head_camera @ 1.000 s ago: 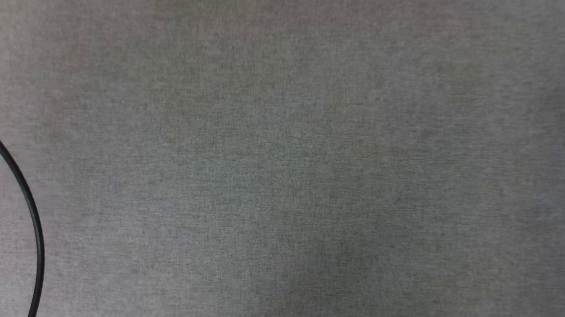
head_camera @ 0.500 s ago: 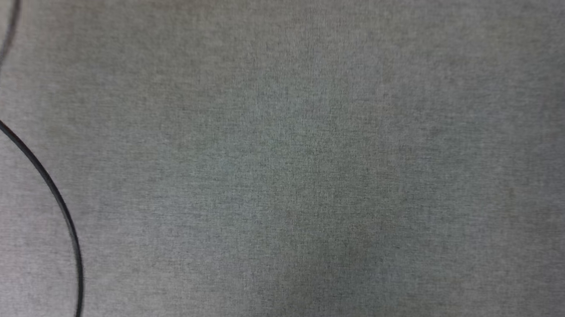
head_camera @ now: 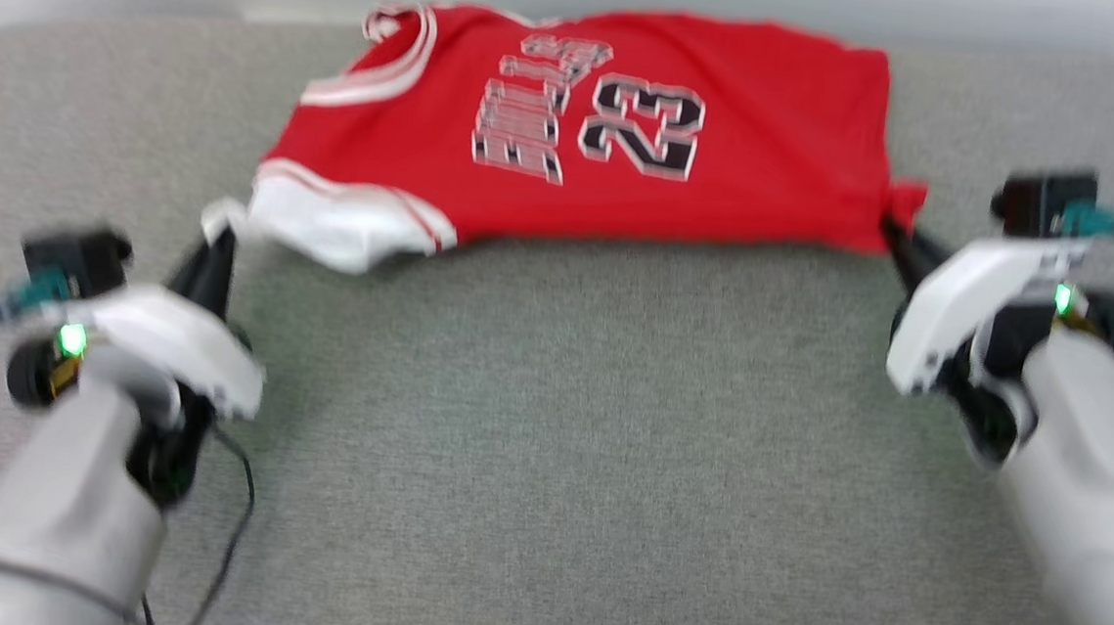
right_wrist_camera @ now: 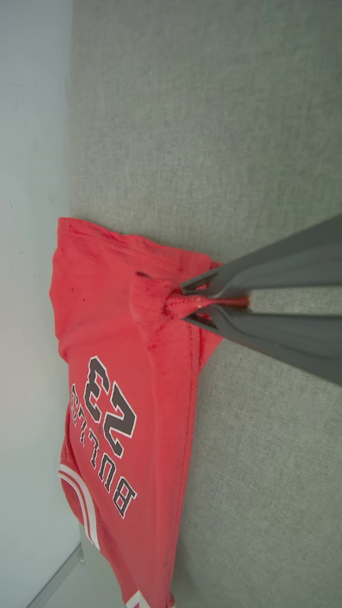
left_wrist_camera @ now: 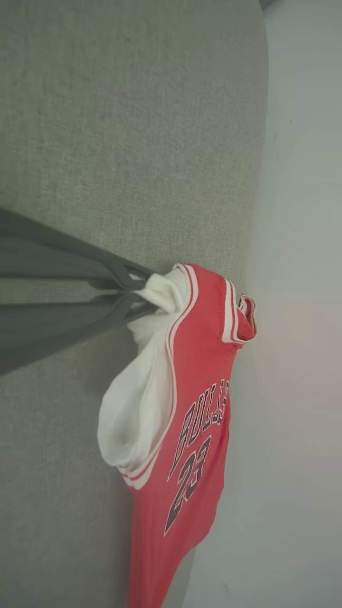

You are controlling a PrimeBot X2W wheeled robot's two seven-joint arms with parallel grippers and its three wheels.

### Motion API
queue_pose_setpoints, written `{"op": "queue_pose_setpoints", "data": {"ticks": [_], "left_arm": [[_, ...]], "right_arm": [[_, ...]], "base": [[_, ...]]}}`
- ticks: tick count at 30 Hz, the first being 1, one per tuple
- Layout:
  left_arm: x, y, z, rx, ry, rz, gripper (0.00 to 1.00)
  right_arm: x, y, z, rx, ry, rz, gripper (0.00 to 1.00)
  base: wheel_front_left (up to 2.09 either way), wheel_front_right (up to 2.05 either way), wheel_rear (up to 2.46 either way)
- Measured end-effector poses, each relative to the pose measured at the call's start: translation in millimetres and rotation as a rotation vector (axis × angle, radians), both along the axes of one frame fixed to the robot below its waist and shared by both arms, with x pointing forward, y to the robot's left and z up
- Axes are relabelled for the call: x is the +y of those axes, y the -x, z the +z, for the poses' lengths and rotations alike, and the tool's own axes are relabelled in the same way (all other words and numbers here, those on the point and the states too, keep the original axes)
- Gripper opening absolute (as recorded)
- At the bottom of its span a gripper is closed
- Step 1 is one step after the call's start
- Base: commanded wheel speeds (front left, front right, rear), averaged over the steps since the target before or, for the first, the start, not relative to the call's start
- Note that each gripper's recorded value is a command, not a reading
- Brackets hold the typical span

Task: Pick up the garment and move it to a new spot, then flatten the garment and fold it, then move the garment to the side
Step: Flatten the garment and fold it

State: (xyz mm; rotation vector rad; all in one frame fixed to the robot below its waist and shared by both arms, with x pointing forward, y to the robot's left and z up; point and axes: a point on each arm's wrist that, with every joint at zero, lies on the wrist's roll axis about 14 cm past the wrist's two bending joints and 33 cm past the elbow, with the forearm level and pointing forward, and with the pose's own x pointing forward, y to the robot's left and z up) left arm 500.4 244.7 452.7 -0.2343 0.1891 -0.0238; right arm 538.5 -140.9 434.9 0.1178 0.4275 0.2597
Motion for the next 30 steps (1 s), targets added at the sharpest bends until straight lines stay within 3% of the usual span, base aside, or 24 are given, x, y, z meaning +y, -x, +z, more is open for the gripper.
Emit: {"op": "queue_pose_setpoints", "data": {"ticks": [5, 18, 23, 30], "left_arm": [[1, 88, -17, 0.046, 0.033, 0.058, 0.0], [0, 201, 0, 0.148, 0.059, 0.146, 0.0], [-2, 206, 23, 0.135, 0.059, 0.15, 0.0], [-11, 160, 57, 0.019, 0.034, 0.084, 0.0]], "right_arm": [[-11, 69, -11, 0.038, -0.044, -0.005, 0.0], [-34, 173, -45, 0.185, -0.068, -0.006, 0.0], [-43, 185, -37, 0.192, -0.057, -0.017, 0.0], [-31, 163, -8, 0.151, -0.015, -0.007, 0.0]], "base": [[0.0, 0.0, 0.0], [0.0, 0.0, 0.0], [0.0, 0.0, 0.0], [0.0, 0.0, 0.0]]}}
